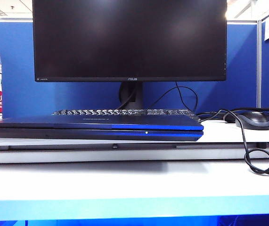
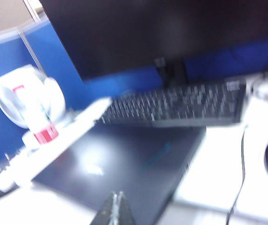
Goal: Close the lid of the black laptop.
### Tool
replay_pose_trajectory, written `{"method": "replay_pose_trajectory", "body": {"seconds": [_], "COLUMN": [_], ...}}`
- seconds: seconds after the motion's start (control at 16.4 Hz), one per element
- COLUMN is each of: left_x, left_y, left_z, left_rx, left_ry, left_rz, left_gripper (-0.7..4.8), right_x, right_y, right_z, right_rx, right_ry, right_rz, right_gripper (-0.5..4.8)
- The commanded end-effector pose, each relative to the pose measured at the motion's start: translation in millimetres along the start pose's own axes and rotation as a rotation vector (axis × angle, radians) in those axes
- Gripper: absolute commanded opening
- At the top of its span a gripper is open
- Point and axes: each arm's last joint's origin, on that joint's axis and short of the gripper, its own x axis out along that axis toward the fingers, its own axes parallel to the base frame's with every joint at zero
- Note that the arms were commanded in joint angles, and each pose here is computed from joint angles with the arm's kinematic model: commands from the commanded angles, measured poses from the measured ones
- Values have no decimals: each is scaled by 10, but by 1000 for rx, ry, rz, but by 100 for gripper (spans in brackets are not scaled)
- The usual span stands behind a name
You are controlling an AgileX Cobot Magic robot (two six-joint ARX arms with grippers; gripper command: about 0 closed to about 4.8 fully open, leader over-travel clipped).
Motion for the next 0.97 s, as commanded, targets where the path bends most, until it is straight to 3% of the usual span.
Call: {"method": "replay_pose_trajectory", "body": {"seconds": [0.06,0.3,0.55,0.97], "left_x": [71,146,159,159], "left_y": [62,135,158,159], "left_z": [-126,-281,-315,-321], "left_rx": [-44,-69,-72,-96], "left_ry": [20,47,48,54], "left_rz": [-1,9,37,38], "left_gripper": [-5,-6,-5,-5], "right_x": [113,284,366,370], "right_y": [-96,-286,-429,-445], "right_z": [-149,-456,-772,-812], "right_rx": [4,6,29,32], "right_ry": [-12,-29,59,80], "right_rz": [-17,-85,-113,-119], "right_gripper": [-7,-7,-7,-7]}}
